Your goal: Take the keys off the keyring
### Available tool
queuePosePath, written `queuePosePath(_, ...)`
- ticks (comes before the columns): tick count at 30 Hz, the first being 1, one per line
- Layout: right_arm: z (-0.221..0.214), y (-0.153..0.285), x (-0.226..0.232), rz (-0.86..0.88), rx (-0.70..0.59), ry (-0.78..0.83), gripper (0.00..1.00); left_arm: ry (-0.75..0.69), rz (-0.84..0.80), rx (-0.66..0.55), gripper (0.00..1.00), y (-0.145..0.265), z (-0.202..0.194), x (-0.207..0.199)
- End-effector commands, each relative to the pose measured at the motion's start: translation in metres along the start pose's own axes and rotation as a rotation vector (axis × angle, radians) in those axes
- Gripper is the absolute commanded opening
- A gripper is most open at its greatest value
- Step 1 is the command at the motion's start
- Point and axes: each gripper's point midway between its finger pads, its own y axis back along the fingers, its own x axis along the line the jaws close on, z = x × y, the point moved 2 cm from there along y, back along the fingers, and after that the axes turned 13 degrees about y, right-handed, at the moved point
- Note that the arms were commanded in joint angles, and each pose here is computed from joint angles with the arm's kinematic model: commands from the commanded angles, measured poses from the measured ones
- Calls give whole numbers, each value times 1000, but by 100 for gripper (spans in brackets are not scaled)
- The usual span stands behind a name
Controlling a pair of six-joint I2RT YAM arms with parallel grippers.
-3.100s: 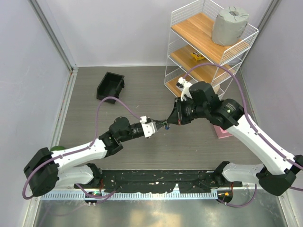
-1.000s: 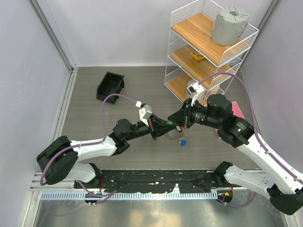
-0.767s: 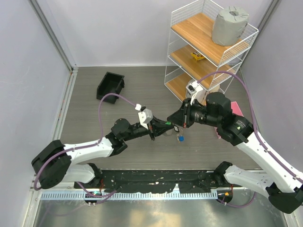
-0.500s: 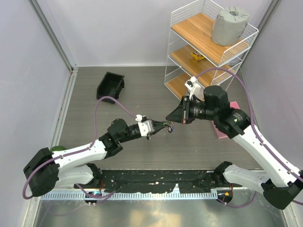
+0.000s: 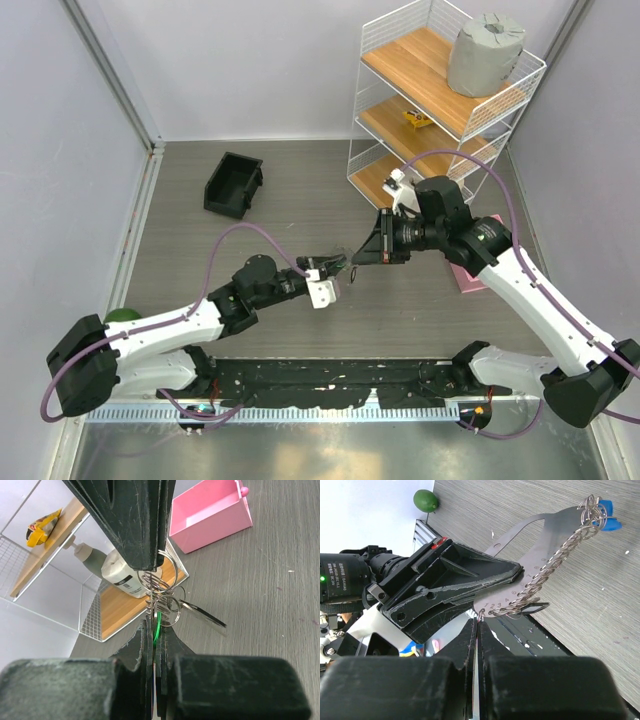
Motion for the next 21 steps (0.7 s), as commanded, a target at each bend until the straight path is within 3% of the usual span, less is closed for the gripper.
queuePosePath(1,-1,4,4,13,11,29,5,-23,64,-39,0,4,16,15)
queuePosePath(8,18,11,6,-17,-57,121,5,221,47,-56,0,-2,15,4)
queuePosePath(15,41,11,7,-28,-173,144,5,482,-39,-79,27,-19,8,-20)
queuePosePath(18,47,9,2,-62,-204,148,5,607,-35,-97,26,-22,-2,-20)
queuePosePath(21,50,3,-8,-91,-233,149,5,775,-30,-125,10,-18,-18,-18)
